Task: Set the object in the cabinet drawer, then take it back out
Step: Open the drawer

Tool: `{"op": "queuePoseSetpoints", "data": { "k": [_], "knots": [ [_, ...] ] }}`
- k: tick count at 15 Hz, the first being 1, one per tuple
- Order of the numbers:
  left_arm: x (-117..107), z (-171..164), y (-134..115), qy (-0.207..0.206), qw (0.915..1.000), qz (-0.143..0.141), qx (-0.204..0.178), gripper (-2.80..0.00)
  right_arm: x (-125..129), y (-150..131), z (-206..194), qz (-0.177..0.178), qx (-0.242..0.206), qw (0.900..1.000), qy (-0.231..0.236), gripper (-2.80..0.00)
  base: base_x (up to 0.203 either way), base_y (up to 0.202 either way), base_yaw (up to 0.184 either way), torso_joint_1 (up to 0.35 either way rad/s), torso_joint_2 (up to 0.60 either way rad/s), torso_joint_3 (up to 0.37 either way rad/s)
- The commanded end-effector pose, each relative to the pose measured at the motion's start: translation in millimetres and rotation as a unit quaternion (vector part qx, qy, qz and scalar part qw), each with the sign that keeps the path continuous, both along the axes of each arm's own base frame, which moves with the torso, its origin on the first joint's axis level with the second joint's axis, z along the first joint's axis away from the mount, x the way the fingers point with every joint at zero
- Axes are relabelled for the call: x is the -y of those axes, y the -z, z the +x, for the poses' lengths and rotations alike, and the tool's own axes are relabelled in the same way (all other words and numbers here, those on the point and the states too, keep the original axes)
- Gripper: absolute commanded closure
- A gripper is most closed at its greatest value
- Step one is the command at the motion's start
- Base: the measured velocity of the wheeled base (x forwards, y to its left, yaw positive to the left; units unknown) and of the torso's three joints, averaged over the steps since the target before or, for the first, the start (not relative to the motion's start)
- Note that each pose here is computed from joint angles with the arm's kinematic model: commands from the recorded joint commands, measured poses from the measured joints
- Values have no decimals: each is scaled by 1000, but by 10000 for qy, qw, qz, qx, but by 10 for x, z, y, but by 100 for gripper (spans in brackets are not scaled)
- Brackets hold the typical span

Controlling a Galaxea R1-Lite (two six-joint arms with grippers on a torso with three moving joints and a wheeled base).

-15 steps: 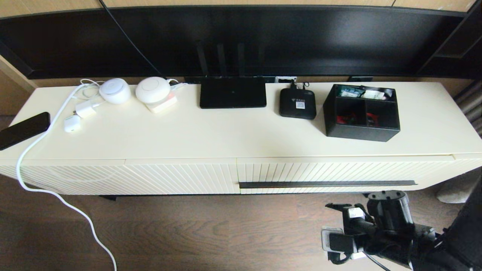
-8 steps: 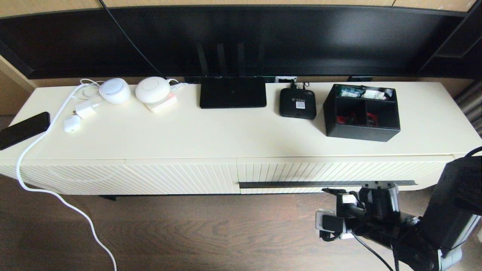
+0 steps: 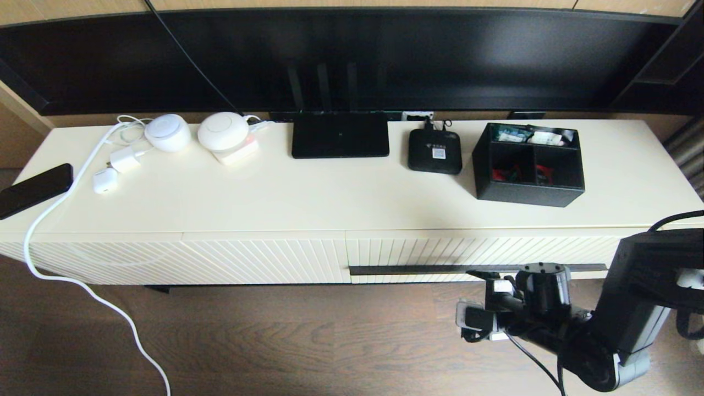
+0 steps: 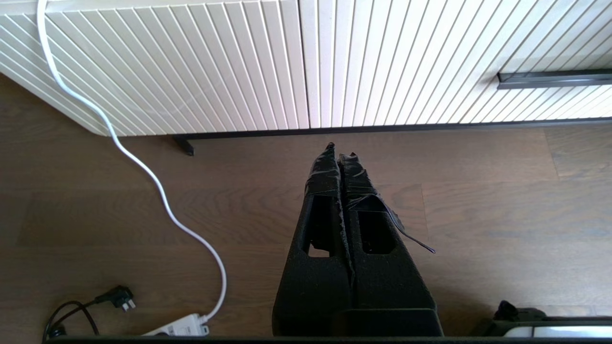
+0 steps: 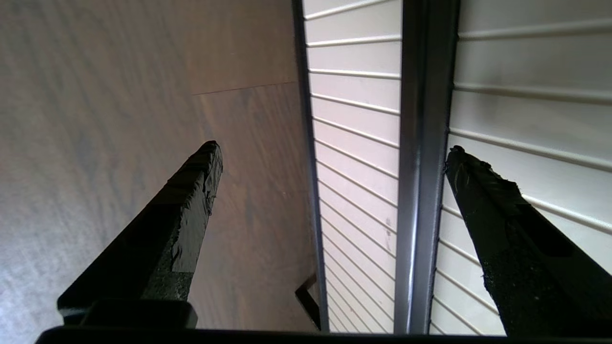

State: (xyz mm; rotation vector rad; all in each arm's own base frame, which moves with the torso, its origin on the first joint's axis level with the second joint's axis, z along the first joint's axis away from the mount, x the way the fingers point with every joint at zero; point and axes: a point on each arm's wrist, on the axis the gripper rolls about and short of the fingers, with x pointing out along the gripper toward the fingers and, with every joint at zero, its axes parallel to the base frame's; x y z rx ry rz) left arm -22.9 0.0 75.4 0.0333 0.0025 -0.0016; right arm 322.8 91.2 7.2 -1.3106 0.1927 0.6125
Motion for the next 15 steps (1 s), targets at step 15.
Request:
{"op": "queuePoseSetpoints", "data": {
  "k": [15],
  "knots": [
    [0, 1, 0, 0, 10000, 2, -10, 0, 77, 249, 105, 20, -137, 9999, -32, -280, 0, 0, 0, 0, 0, 0]
  ]
}}
